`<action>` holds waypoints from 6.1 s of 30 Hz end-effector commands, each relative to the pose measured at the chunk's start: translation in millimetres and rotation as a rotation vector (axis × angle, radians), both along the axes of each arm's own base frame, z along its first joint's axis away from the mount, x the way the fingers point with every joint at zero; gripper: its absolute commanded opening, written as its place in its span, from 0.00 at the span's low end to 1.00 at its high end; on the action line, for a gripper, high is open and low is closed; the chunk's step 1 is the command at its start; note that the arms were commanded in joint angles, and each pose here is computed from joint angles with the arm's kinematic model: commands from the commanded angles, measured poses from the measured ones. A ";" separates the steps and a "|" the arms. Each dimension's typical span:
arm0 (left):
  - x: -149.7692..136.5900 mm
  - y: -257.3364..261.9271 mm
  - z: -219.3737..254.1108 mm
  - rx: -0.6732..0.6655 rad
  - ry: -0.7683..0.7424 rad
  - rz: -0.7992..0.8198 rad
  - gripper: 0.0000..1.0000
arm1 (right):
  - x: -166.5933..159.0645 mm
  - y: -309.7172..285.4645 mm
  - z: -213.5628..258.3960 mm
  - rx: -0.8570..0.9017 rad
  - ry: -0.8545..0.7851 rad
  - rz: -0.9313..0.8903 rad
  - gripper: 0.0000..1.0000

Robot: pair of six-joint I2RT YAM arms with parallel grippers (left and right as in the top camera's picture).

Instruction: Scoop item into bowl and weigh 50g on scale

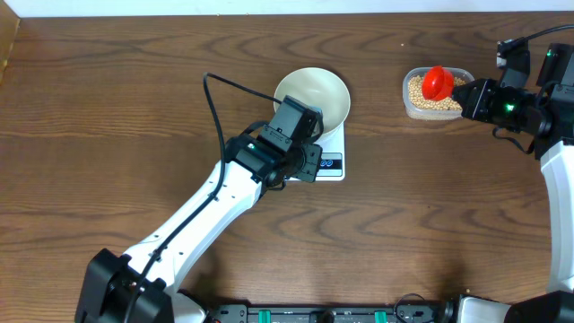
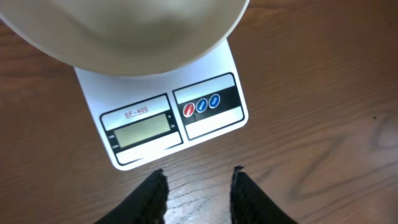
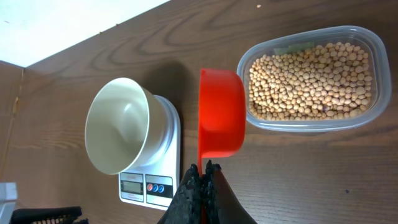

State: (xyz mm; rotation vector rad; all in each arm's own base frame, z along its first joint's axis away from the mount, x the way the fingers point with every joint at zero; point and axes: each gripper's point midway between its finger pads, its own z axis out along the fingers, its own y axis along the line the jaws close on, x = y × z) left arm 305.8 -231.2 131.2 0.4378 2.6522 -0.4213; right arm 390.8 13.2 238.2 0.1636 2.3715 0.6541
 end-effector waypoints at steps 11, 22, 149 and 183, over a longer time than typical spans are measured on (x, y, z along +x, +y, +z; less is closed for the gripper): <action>5.9 -10.2 -55.4 0.071 0.073 -0.013 0.07 | -4.1 -7.9 6.1 -0.054 -0.010 -0.007 0.01; 13.6 -22.6 -88.5 0.122 0.054 -0.111 0.07 | -4.5 -7.8 5.8 -0.053 -0.008 -0.007 0.01; 50.0 22.4 37.4 -0.069 -0.245 -0.090 0.07 | -4.9 -11.8 3.1 -0.075 0.001 -0.021 0.01; 20.0 -17.2 -112.4 0.104 -0.120 -0.262 0.07 | -13.1 -15.3 -6.5 -0.102 0.050 -0.026 0.01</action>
